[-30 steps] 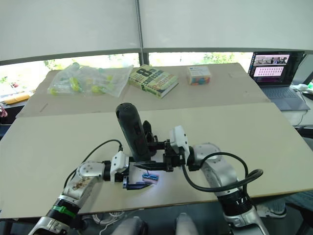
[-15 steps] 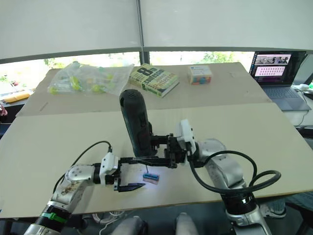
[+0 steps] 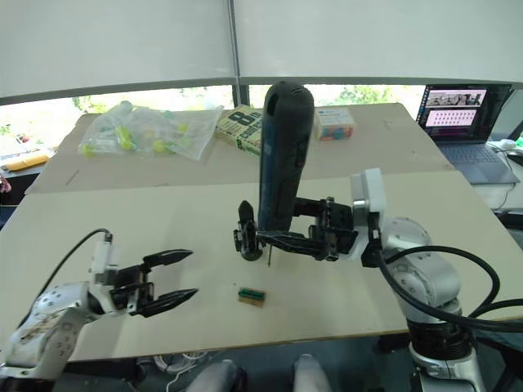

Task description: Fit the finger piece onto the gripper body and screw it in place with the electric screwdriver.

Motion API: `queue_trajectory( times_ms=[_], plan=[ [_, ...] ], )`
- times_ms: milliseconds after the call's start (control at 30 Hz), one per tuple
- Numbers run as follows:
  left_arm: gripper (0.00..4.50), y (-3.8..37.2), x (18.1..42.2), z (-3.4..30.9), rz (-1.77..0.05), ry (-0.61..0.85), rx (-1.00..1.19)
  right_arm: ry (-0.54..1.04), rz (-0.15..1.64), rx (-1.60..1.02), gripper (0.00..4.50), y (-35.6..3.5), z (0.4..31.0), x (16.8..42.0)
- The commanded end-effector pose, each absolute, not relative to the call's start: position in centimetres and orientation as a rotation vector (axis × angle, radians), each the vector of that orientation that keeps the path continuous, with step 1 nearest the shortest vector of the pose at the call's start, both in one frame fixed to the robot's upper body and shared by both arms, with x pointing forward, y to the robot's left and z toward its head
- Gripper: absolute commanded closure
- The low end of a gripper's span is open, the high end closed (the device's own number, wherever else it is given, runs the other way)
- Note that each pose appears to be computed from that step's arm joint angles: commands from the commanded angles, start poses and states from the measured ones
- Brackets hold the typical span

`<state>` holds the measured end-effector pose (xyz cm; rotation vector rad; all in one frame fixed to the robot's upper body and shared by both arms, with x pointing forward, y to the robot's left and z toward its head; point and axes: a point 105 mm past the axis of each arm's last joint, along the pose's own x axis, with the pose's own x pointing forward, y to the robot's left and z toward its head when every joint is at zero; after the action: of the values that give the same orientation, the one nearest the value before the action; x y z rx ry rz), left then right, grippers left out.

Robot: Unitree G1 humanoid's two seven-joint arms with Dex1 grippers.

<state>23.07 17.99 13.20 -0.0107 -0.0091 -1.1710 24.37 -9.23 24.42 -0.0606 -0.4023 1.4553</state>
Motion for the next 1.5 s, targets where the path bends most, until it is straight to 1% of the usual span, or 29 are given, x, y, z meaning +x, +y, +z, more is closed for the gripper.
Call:
queue_trajectory(
  times_ms=[33, 100, 200, 367, 500, 667, 800, 1033, 1200, 1400, 1500],
  plan=[
    [0.01, 19.6, 22.7, 13.7, -1.113, 0.021, 0.027, -0.471, 1.436, -0.098, 2.54, -10.3, 26.2, 23.5],
    [0.01, 20.3, 23.1, 13.2, -1.068, 0.036, 0.094, -0.470, 1.420, -0.114, 2.54, -10.8, 26.3, 23.8],
    [0.01, 20.4, 24.3, 12.6, -0.987, 0.031, 0.109, -0.471, 1.402, -0.127, 2.54, -11.3, 26.7, 24.1],
    [0.01, 16.9, 25.4, 10.7, -1.013, 0.061, 0.137, -0.462, 1.405, -0.147, 2.54, -11.5, 26.8, 24.3],
    [0.01, 13.6, 27.9, 9.8, -0.988, 0.059, 0.162, -0.462, 1.404, -0.148, 2.54, -11.5, 26.9, 24.5],
    [0.01, 10.7, 30.1, 8.5, -0.973, 0.072, 0.162, -0.466, 1.404, -0.145, 2.54, -11.2, 26.9, 24.5],
    [0.01, 9.7, 31.5, 7.8, -0.953, 0.081, 0.153, -0.471, 1.401, -0.144, 2.54, -11.0, 26.8, 24.4],
    [0.01, 7.3, 32.8, 7.9, -1.003, 0.066, 0.146, -0.474, 1.379, -0.145, 2.54, -11.0, 26.7, 24.3],
    [0.01, 6.5, 33.6, 8.2, -1.008, 0.050, 0.143, -0.474, 1.368, -0.147, 2.54, -11.0, 26.6, 24.2],
    [0.01, 6.1, 33.5, 8.4, -1.030, 0.041, 0.151, -0.472, 1.360, -0.150, 2.54, -11.1, 26.4, 24.2],
    [0.01, 6.0, 33.1, 8.1, -1.059, 0.049, 0.168, -0.471, 1.359, -0.153, 2.54, -11.2, 26.4, 24.2]
  ],
)
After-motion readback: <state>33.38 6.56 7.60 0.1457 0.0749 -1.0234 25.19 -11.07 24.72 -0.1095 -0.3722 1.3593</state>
